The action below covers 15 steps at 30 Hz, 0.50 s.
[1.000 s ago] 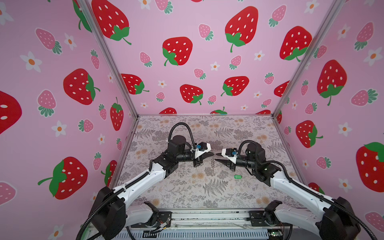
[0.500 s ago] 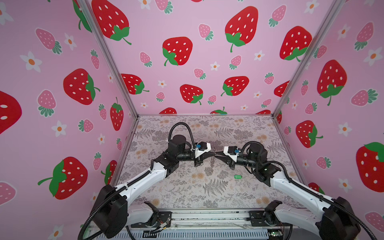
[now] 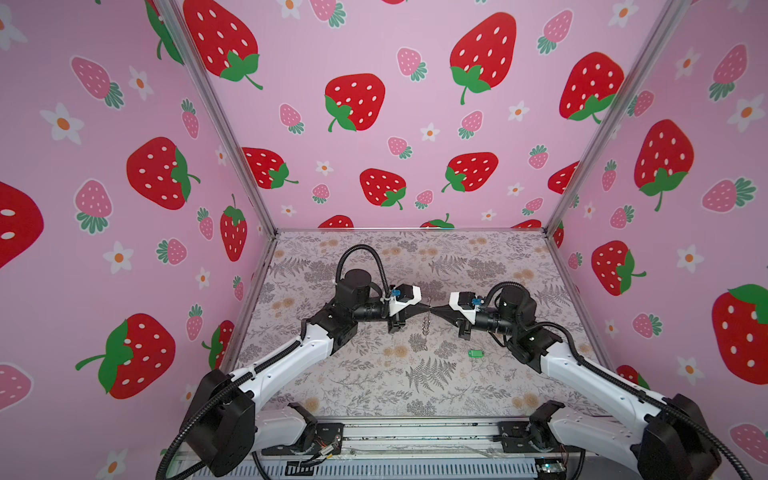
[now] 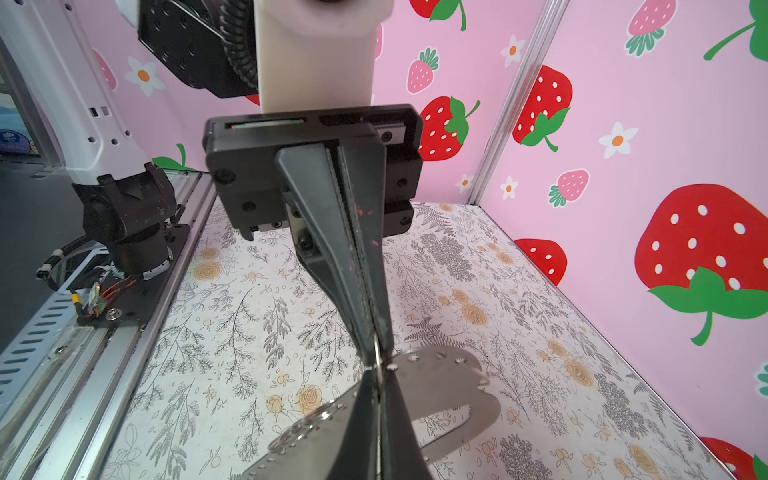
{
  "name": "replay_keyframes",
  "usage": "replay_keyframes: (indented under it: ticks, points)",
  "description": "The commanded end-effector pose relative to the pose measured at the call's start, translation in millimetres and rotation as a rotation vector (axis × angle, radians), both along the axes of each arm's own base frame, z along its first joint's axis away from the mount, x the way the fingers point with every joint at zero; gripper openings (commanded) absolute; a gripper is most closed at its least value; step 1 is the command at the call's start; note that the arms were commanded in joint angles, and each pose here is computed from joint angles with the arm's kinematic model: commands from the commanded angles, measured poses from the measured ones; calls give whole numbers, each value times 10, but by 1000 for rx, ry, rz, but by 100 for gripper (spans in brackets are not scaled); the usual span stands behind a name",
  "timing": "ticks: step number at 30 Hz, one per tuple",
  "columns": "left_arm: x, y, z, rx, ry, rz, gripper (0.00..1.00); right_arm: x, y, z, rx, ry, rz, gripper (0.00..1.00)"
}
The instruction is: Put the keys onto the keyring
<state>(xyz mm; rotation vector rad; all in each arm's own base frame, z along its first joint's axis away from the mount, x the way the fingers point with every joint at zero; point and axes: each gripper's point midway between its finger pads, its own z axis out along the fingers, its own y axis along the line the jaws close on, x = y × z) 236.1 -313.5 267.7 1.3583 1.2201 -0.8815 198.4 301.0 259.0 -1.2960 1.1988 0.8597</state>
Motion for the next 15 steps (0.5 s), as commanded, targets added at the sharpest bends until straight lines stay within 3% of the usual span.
replay_keyframes:
  ticks: [1, 9, 15]
  points:
    - [-67, -26, 57, -11, -4, -45, 0, -8, -13, -6, 4, -24, 7, 0]
    - [70, 186, -108, 194, -118, 95, 32, 98, -70, -94, -70, -44, -61, 0]
    - [188, 242, -93, 324, -280, 217, 36, 137, -50, -160, -137, -7, -57, 0]
